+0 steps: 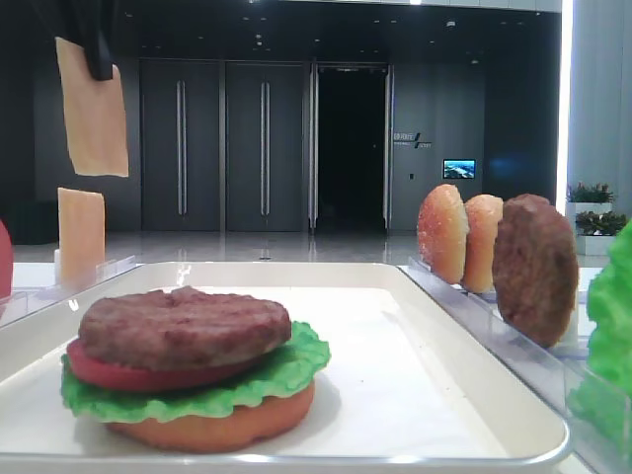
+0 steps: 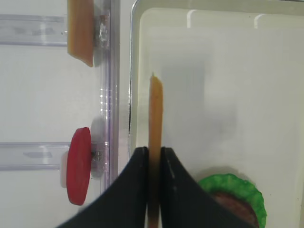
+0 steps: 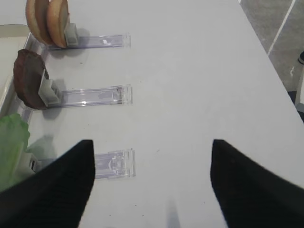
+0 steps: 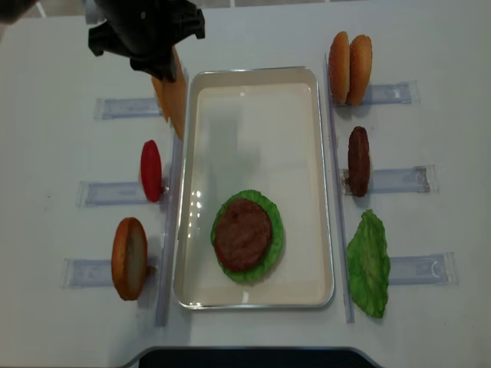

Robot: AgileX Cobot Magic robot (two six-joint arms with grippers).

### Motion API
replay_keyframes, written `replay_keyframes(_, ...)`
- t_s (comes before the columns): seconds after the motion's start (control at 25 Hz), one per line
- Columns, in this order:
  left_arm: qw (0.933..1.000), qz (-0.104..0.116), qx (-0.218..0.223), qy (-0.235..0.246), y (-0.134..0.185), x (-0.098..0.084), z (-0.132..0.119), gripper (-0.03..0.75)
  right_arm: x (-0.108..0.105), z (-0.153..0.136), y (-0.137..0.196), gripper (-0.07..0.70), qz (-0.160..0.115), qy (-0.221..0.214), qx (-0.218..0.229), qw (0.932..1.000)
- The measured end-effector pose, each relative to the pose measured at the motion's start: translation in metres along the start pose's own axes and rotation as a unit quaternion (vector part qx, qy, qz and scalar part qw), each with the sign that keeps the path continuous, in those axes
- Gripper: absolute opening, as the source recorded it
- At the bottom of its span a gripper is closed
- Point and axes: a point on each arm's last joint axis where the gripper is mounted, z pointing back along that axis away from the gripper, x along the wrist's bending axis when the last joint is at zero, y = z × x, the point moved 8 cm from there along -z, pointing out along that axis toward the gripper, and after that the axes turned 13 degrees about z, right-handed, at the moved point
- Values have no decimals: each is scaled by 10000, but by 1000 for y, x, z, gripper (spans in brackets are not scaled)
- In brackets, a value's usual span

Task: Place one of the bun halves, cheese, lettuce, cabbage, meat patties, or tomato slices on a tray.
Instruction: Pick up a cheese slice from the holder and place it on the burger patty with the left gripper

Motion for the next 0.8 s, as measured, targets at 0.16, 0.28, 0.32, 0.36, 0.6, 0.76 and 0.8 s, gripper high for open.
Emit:
replay_keyframes(0.16,9996,45,-24,270,12,3,6,34,0,0,0,515,0,0,0,10000)
replay_keyframes(0.28,9988,53,0,485,22,4,9,34,0,0,0,515,0,0,0,10000)
replay_keyframes(0.32,9983,52,17,577,25,3,10,34,0,0,0,515,0,0,0,10000)
replay_keyframes(0.36,9977,54,47,668,29,2,10,34,0,0,0,515,0,0,0,10000)
replay_keyframes(0.6,9925,34,142,1213,46,-3,17,34,0,0,0,515,0,0,0,10000)
replay_keyframes(0.76,9895,12,172,1433,56,-3,19,34,0,0,0,515,0,0,0,10000)
replay_keyframes(0.8,9886,3,201,1489,60,-2,19,34,0,0,0,515,0,0,0,10000)
